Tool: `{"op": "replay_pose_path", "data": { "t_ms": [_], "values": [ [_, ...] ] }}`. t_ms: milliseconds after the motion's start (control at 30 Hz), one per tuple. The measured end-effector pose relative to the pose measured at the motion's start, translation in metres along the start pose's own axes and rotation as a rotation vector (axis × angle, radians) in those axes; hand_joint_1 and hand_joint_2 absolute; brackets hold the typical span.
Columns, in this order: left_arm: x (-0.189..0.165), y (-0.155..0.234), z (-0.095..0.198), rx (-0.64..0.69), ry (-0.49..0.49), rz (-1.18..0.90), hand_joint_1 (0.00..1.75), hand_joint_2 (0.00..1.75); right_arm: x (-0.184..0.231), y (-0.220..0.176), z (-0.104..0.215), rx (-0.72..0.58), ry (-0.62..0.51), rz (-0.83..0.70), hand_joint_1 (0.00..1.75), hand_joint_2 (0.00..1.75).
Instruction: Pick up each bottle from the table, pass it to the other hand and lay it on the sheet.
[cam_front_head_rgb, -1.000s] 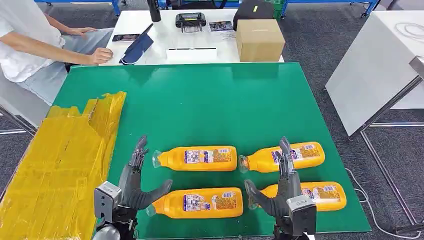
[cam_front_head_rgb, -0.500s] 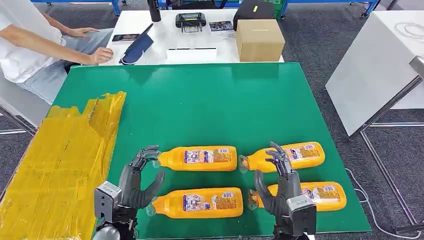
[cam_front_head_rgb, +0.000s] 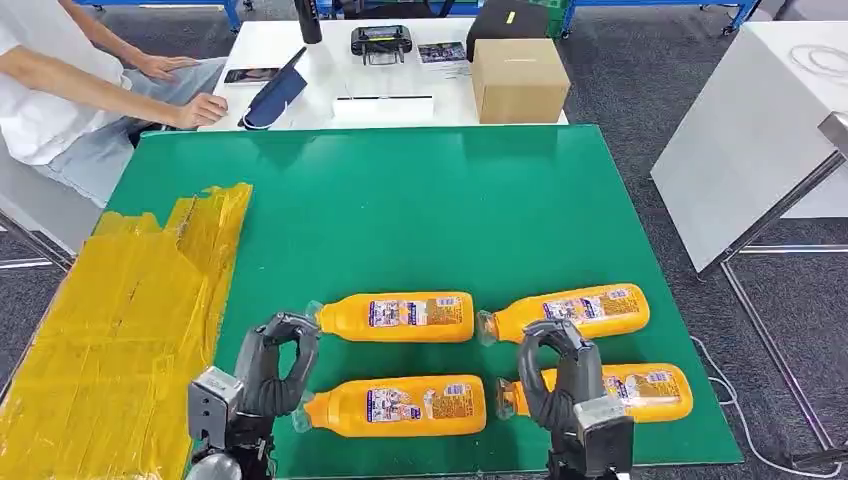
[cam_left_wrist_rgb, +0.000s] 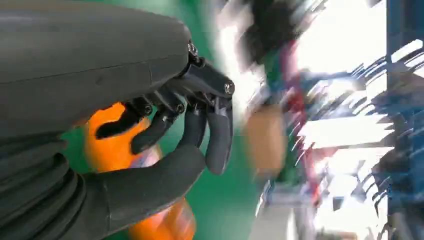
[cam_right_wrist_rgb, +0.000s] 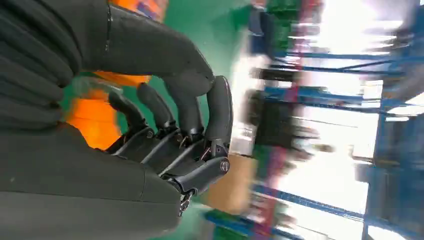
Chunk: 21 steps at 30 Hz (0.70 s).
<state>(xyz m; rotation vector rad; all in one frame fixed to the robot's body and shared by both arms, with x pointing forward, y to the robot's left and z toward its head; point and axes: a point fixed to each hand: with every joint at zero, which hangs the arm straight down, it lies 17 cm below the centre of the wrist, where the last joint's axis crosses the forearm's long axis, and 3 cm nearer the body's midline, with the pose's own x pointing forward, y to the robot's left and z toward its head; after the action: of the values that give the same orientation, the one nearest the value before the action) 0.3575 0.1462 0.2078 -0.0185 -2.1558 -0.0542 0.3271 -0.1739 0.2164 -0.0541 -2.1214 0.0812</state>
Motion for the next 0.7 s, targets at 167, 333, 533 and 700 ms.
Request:
{"op": "replay_pose_path", "data": {
  "t_ms": [167, 333, 533, 700],
  "values": [
    [0.025, 0.033, -0.022, 0.091, -0.097, -0.062, 1.75, 1.75, 0.022, 0.017, -0.035, -0.029, -0.126, 0.033, 1.73, 1.75],
    [0.028, 0.041, -0.027, 0.1, -0.108, -0.064, 1.31, 1.75, 0.02, 0.022, -0.048, -0.023, -0.14, 0.061, 1.29, 1.75],
    [0.03, 0.046, -0.034, 0.113, -0.119, -0.075, 0.0, 1.75, 0.01, 0.036, -0.057, 0.025, -0.118, 0.126, 0.0, 1.75],
    [0.032, 0.048, -0.039, 0.121, -0.124, -0.079, 0.0, 1.75, 0.002, 0.054, -0.063, 0.079, -0.117, 0.222, 0.0, 0.0]
  ]
}}
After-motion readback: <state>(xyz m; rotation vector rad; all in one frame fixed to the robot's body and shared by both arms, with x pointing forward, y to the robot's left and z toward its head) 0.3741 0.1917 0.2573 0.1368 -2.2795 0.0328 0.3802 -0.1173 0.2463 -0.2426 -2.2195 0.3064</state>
